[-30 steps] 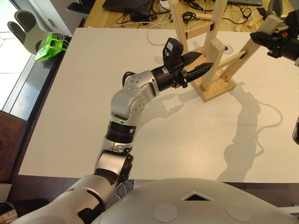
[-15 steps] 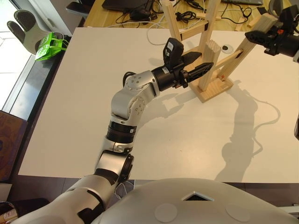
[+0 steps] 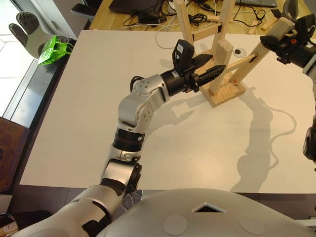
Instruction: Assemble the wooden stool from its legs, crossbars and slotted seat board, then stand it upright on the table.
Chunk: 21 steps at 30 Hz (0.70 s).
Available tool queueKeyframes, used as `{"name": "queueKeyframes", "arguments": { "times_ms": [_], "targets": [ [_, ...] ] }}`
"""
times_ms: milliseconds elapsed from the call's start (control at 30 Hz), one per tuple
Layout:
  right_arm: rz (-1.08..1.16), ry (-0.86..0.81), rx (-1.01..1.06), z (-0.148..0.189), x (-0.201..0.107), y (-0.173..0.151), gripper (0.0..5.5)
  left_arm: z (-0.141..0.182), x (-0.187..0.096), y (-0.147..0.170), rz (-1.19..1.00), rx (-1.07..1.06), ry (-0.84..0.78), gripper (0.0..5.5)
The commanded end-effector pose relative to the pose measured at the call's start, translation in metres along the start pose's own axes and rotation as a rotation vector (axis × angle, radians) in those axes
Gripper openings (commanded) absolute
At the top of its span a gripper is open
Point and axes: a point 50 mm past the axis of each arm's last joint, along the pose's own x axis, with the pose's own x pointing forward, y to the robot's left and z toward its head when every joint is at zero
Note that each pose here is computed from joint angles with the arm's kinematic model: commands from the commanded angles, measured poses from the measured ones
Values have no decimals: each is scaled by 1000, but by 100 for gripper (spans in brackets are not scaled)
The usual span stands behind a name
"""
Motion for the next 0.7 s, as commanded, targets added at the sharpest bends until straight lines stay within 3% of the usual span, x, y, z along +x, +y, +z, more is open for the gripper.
{"name": "queueKeyframes", "arguments": {
  "times_ms": [33,67,233,433,700],
  "targets": [
    [-28,126,83,-50,-4,7,229,1,1,2,16,7,-7,292],
    [-43,94,90,-47,-4,6,249,1,1,2,17,7,-8,292],
    [-99,-30,130,-32,-5,-1,249,-1,1,1,17,2,-8,292],
    [-122,-332,148,7,-6,1,249,-4,1,1,23,-2,-5,292],
    [-158,-316,149,10,-9,1,249,-4,1,2,24,3,-6,292]
  ]
}}
